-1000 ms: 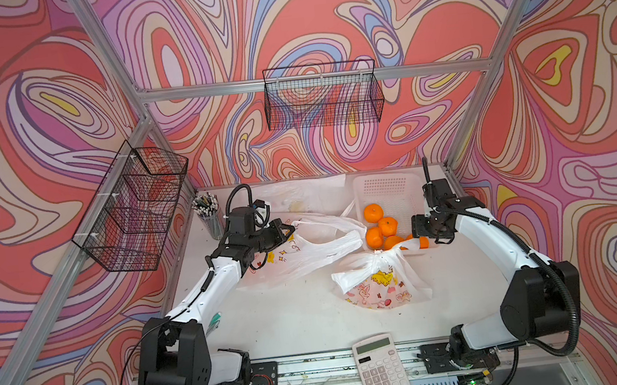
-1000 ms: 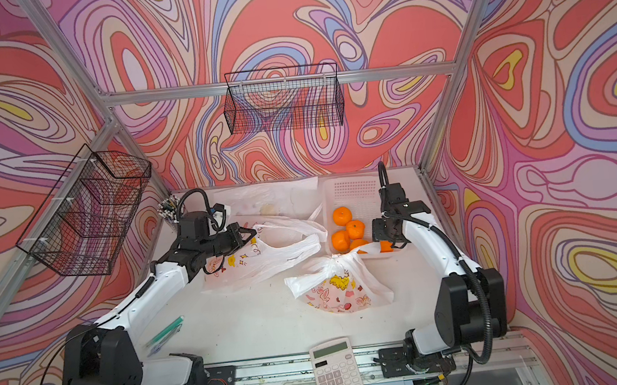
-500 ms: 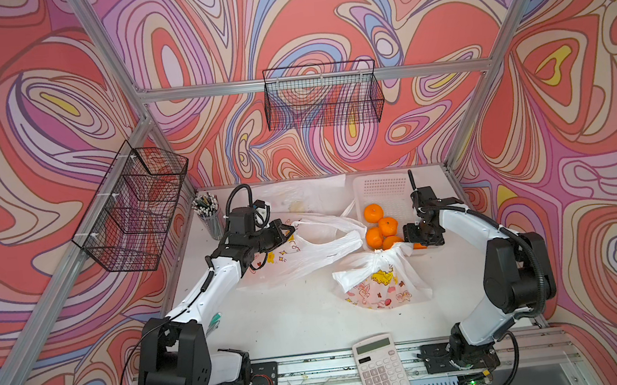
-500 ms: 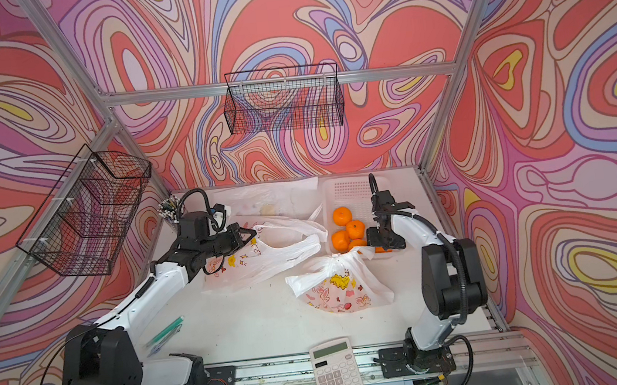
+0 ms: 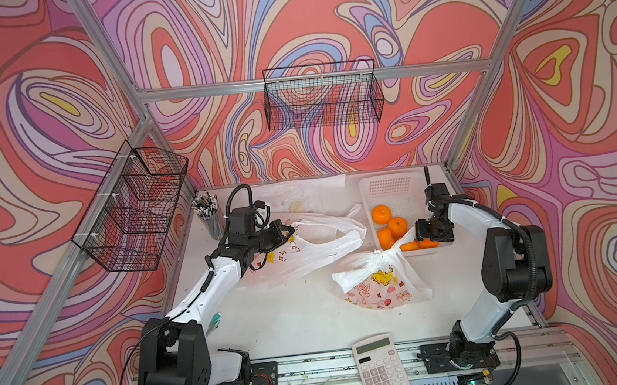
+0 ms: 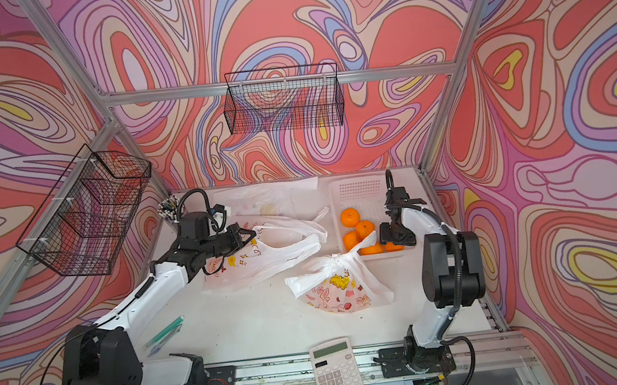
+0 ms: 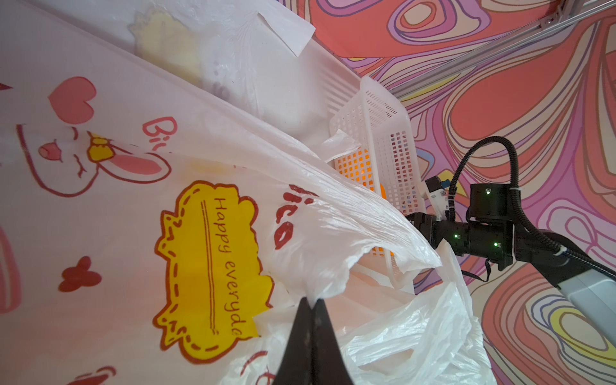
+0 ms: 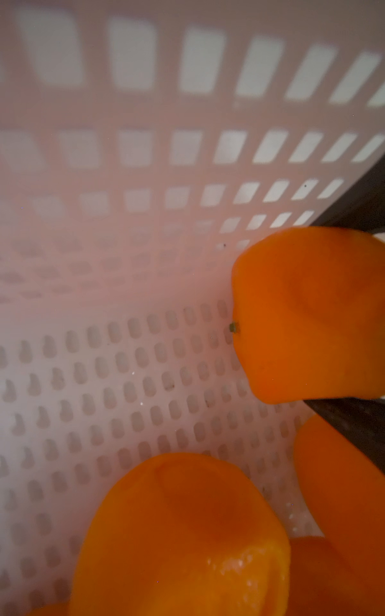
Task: Place the oranges into plastic bags & tie knots
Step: Pick up the orange from the basket.
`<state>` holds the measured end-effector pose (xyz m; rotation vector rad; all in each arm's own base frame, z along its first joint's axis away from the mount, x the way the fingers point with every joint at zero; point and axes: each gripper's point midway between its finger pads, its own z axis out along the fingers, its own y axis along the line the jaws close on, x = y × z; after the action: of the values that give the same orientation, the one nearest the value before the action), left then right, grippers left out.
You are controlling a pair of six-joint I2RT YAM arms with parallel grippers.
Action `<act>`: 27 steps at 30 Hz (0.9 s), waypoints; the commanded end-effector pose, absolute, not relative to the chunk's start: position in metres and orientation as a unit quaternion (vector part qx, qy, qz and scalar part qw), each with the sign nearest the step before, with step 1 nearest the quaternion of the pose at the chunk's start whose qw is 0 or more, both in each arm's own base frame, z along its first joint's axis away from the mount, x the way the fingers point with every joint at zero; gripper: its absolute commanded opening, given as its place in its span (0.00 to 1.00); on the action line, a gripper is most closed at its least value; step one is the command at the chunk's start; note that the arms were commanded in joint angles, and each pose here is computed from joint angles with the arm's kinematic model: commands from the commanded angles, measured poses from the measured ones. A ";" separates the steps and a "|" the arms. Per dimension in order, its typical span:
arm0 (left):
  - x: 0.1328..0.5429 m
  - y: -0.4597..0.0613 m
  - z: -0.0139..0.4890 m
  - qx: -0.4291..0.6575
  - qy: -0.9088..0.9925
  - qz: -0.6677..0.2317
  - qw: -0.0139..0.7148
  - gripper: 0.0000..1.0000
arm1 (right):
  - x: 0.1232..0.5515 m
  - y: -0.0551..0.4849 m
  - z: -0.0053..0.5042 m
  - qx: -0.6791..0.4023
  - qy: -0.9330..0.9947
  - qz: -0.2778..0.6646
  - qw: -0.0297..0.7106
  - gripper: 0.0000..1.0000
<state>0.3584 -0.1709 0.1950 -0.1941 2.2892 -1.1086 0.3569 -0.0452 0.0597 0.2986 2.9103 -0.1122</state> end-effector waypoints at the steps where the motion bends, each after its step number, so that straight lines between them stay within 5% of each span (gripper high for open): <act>1: 0.361 -0.168 0.211 -0.063 0.855 -0.413 0.308 0.00 | 0.346 -0.076 0.040 0.115 0.989 -0.068 0.067 0.68; 4: 0.361 -0.168 0.212 -0.064 0.855 -0.412 0.309 0.00 | 0.348 -0.088 0.037 0.129 0.988 -0.060 0.066 0.57; 21: 0.359 -0.172 0.219 -0.054 0.849 -0.426 0.308 0.00 | 0.380 -0.083 0.148 0.130 0.960 0.003 0.247 0.49; 27: 0.358 -0.175 0.223 -0.047 0.846 -0.434 0.307 0.00 | 0.394 -0.024 0.227 0.080 0.919 0.149 0.356 0.48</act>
<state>0.3562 -0.1742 0.1995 -0.1740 2.2915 -1.1343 0.3842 -0.0607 0.1815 0.3143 2.5152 0.1535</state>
